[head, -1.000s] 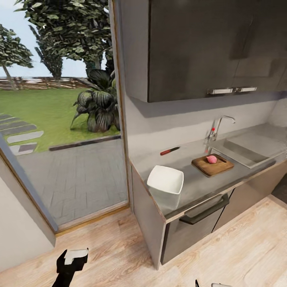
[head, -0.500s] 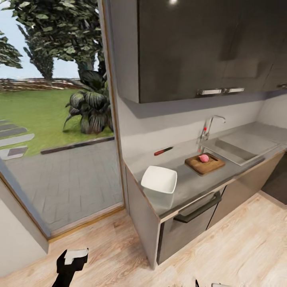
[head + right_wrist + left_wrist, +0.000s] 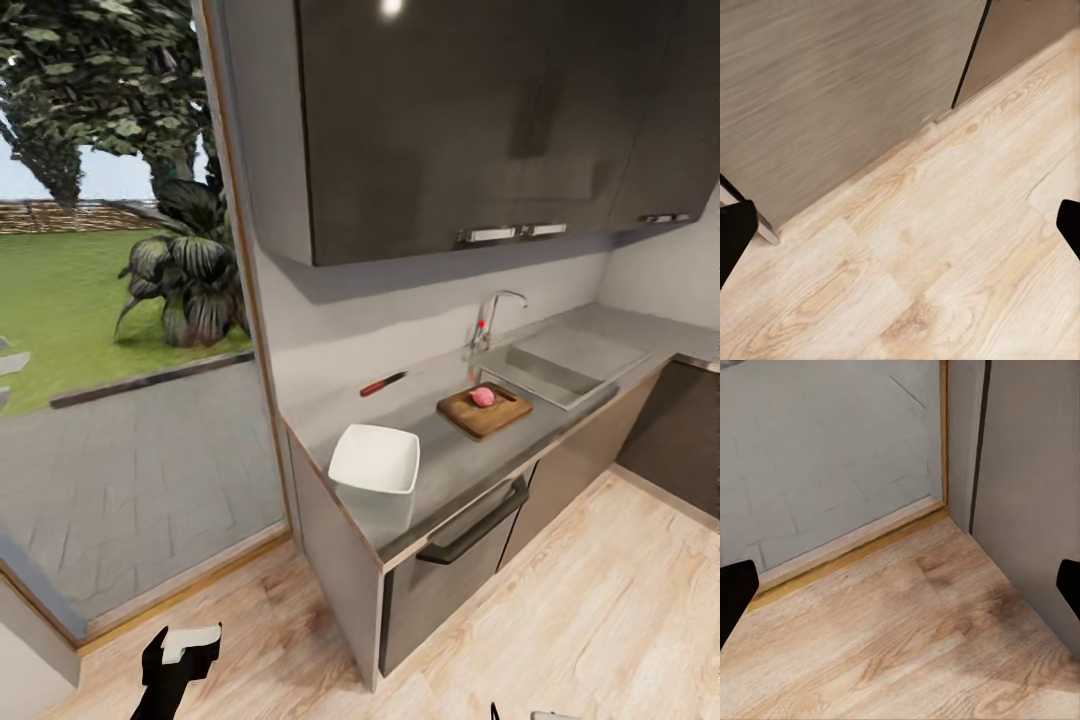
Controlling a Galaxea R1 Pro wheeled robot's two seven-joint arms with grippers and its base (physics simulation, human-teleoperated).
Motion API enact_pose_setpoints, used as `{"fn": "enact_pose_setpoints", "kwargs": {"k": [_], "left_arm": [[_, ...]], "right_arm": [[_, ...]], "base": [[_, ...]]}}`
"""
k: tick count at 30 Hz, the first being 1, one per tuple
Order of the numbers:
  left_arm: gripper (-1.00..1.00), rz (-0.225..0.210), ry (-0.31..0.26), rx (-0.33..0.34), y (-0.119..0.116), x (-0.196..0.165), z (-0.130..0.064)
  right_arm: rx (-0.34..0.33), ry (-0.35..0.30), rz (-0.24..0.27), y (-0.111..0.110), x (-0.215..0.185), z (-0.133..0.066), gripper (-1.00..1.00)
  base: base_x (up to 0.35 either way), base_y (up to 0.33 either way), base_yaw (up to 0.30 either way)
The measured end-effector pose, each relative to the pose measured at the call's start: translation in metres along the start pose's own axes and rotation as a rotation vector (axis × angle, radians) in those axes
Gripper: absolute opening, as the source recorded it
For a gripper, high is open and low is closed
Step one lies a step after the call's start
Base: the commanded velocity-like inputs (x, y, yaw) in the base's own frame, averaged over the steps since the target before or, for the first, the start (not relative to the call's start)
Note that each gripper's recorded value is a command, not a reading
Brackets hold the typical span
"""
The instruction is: In the kitchen, take the Vidalia onion out of the sink, dice it on the chopping board with the paring knife, put the diced onion into the bowl on the countertop, then place both the paring knife and the chopping board into the sink.
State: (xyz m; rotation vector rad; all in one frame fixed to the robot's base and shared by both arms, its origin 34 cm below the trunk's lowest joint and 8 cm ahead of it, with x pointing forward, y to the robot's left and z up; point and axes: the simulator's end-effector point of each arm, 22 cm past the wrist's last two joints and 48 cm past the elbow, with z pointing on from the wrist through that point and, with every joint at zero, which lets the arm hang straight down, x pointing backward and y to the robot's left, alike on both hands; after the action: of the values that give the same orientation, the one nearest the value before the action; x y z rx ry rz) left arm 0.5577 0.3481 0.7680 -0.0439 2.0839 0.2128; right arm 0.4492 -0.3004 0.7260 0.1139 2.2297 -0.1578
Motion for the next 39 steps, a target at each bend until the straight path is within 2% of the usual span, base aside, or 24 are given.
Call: {"fn": "enact_pose_setpoints", "kwargs": {"k": [8,10,11,14,17,20,23,27,28,30,35,39], "left_arm": [[1.0,0.0,0.0,0.001,0.0,0.0,0.0],[1.0,0.0,0.0,0.001,-0.001,0.0,0.0],[1.0,0.0,0.0,0.002,-0.001,0.0,0.0],[1.0,0.0,0.0,0.002,-0.001,0.0,0.0],[1.0,0.0,0.0,0.002,-0.001,0.0,0.0],[1.0,0.0,0.0,0.001,0.0,0.0,0.0],[1.0,0.0,0.0,0.001,0.0,0.0,0.0],[1.0,0.0,0.0,0.002,-0.001,0.0,0.0],[1.0,0.0,0.0,0.002,-0.001,0.0,0.0],[1.0,0.0,0.0,0.002,-0.001,0.0,0.0],[1.0,-0.001,0.0,0.002,-0.001,0.0,0.0],[1.0,0.0,0.0,0.002,-0.001,0.0,0.0]], "right_arm": [[0.028,0.022,0.004,-0.011,0.008,-0.001,1.0],[0.062,0.015,0.026,-0.02,0.004,0.001,1.0],[0.137,-0.014,0.073,-0.034,-0.015,0.005,1.0],[0.245,-0.048,0.144,-0.046,-0.056,0.011,1.0],[0.283,-0.046,0.169,-0.044,-0.083,0.012,1.0],[0.316,-0.069,0.16,-0.048,-0.138,0.009,1.0],[0.328,-0.096,0.169,-0.049,-0.168,0.004,1.0],[0.382,-0.13,0.166,-0.068,-0.209,-0.007,1.0],[0.398,-0.145,0.156,-0.075,-0.224,-0.011,1.0],[0.44,-0.202,0.106,-0.09,-0.271,-0.028,1.0],[0.477,-0.245,0.082,-0.098,-0.308,-0.041,1.0],[0.534,-0.267,0.078,-0.108,-0.336,-0.048,1.0]], "base": [[0.014,0.009,-0.009],[0.001,0.001,-0.001],[0.0,0.0,0.0],[0.0,0.0,0.0],[0.0,0.0,0.0],[0.0,0.0,0.0],[0.0,0.0,0.0],[0.0,0.0,0.0],[0.0,0.0,0.0],[0.0,0.0,0.0],[0.0,0.0,0.0],[0.0,0.0,0.0]]}}
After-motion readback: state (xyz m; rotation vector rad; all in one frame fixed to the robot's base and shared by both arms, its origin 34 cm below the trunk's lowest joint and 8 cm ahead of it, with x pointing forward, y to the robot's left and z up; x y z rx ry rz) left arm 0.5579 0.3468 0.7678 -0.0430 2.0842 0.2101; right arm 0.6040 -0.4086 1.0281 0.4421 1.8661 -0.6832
